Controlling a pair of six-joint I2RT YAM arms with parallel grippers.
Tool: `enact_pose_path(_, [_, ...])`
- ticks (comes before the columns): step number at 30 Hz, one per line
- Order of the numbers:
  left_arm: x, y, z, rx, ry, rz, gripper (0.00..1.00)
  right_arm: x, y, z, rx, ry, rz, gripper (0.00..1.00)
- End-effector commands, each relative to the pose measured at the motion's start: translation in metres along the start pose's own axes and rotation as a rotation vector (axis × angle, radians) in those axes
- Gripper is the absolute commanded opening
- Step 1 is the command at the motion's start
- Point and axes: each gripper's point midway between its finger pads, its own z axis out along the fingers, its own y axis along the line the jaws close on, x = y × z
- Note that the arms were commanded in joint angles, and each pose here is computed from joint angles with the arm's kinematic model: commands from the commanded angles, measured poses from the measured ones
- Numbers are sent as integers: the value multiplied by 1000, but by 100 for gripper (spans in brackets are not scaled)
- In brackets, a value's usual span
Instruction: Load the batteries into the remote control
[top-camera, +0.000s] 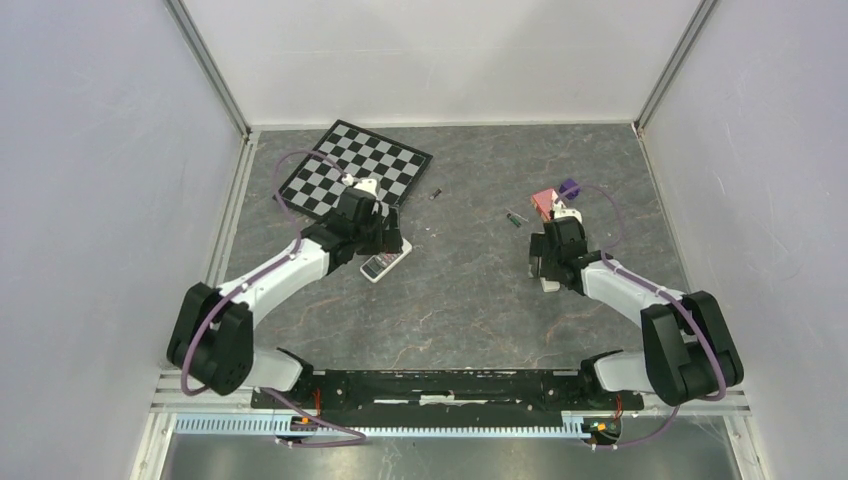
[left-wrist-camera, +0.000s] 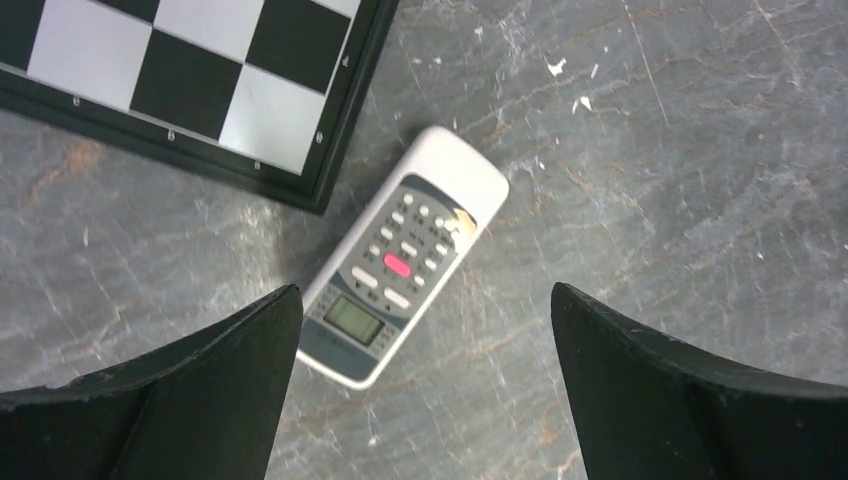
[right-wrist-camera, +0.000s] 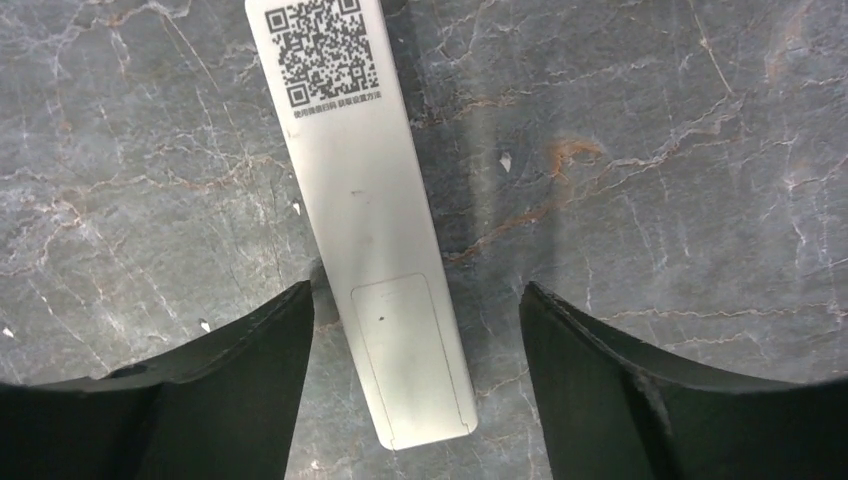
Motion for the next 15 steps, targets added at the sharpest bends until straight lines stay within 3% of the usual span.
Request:
enact_pose_path(1, [-17, 4, 22, -51, -16, 114, 100, -27, 8, -16, -44, -55, 13, 83])
enact_pose_path(7, [11, 21, 43, -153, 109, 118, 100, -52, 21, -36, -128, -122, 11, 89])
enact_pose_path(15, [48, -1, 60, -28, 192, 272, 100, -62, 32, -51, -201, -139, 2, 90])
